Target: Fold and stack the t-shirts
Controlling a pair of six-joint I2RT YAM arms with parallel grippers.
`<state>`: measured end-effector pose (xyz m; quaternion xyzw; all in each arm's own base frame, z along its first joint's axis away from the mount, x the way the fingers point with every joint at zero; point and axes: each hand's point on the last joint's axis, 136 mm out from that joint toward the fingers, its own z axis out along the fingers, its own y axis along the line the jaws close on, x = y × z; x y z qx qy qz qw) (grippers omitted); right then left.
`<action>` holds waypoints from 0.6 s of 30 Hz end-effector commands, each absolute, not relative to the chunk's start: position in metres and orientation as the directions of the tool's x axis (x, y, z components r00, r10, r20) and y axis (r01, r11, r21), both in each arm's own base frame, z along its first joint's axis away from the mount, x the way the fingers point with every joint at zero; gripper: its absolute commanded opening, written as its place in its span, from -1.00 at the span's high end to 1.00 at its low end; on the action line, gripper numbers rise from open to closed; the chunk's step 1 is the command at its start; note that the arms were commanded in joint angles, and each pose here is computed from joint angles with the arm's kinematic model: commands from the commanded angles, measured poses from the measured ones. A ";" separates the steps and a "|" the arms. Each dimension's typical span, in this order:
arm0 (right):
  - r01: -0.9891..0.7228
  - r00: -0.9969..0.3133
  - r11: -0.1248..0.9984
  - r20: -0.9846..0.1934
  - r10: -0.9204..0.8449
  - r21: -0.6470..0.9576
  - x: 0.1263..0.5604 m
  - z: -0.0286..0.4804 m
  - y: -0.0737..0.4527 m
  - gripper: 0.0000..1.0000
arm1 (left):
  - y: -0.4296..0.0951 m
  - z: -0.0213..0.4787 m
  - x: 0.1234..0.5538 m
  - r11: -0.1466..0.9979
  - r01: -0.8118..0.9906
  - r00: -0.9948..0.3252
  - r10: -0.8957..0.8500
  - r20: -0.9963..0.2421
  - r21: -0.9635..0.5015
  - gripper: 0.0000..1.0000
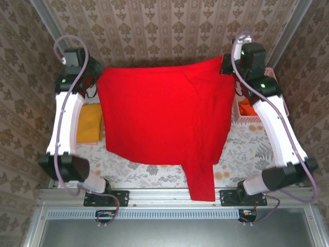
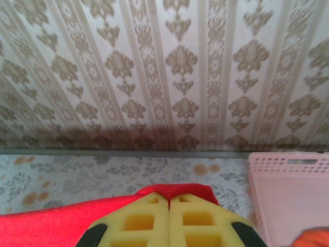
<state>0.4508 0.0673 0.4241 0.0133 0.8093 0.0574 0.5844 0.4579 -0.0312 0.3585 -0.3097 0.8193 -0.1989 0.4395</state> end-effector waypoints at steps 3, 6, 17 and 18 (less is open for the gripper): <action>-0.137 -0.171 0.978 -0.976 0.136 0.160 0.507 0.479 0.084 1.00 | -0.039 0.383 0.527 0.749 -0.234 -0.408 -0.655 -0.636 -0.620 1.00; -0.180 -0.118 0.968 -0.981 0.156 0.175 0.526 0.509 0.093 1.00 | -0.044 0.407 0.557 0.750 -0.180 -0.390 -0.649 -0.653 -0.637 1.00; -0.260 0.063 0.945 -0.973 0.222 0.198 0.472 0.602 0.092 1.00 | -0.044 0.502 0.511 0.748 -0.015 -0.241 -0.647 -0.723 -0.664 1.00; -0.256 0.060 0.947 -0.974 0.218 0.196 0.465 0.599 0.090 1.00 | -0.043 0.499 0.502 0.750 -0.021 -0.240 -0.645 -0.725 -0.661 1.00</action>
